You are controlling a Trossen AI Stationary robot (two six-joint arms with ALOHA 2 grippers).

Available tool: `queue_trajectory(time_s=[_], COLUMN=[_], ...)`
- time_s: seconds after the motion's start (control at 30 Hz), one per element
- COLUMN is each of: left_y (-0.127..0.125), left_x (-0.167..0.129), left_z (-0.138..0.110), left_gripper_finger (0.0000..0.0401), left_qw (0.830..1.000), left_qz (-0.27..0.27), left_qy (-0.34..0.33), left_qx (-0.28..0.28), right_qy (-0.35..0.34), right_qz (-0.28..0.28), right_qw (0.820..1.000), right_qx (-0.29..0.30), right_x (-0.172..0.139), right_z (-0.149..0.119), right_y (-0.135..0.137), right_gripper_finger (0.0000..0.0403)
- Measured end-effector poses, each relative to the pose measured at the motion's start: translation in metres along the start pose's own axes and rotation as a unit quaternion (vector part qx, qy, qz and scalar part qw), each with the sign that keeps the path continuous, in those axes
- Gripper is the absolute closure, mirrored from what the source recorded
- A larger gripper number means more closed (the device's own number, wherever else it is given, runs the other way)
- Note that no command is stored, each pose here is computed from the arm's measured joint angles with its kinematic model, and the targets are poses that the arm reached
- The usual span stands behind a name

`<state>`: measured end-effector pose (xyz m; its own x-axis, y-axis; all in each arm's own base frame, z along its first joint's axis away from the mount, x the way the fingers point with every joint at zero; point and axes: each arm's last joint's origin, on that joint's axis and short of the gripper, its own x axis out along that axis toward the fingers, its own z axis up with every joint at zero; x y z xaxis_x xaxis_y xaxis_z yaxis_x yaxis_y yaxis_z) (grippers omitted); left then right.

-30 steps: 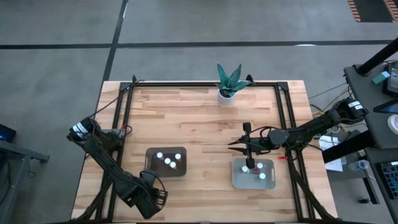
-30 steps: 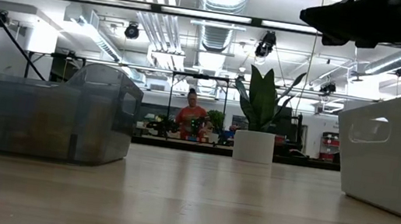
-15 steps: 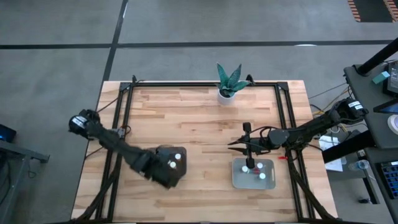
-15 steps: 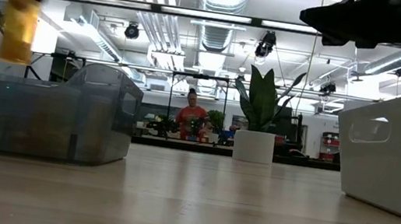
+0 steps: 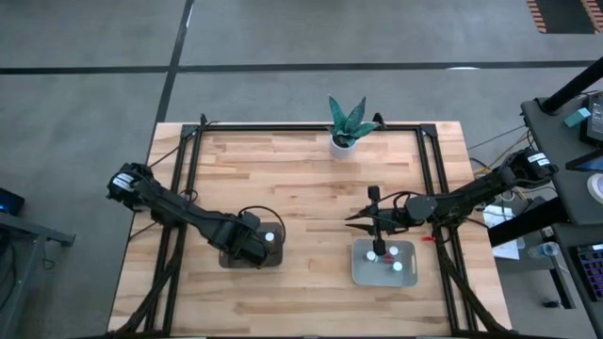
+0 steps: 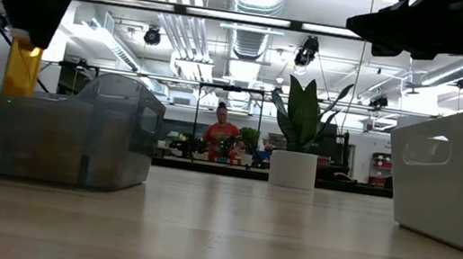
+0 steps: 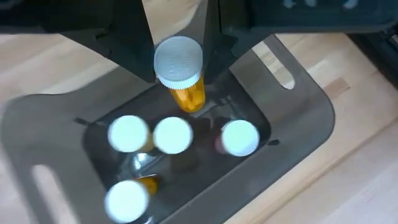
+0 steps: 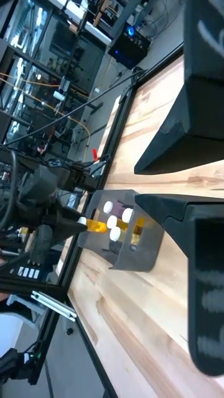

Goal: Pick and place medicine bottles into bin by pill shape (circle, oval)
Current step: Put the orange tablet bottle into the black bin

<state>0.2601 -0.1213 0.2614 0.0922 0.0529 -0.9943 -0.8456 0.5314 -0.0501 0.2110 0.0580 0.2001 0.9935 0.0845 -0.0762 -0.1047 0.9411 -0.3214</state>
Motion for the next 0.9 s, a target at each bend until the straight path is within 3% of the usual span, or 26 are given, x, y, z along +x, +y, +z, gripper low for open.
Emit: queue_trajectory(time_s=[0.33,0.9], left_y=[0.006,0.007], left_x=[0.02,0.041], left_z=[-0.003,-0.008], left_gripper_finger=[0.0305,0.0305], left_qw=[1.0,1.0], left_qz=[0.017,-0.003], left_qy=[0.003,0.015], left_qx=[0.002,0.002], right_qy=[0.0,0.001], right_qz=[0.0,0.001], right_qw=[1.0,1.0], right_qx=[-0.001,-0.001], right_x=[0.0,0.0], right_z=[0.0,0.0], right_y=[0.0,0.0], right_gripper_finger=[0.0351,0.0351])
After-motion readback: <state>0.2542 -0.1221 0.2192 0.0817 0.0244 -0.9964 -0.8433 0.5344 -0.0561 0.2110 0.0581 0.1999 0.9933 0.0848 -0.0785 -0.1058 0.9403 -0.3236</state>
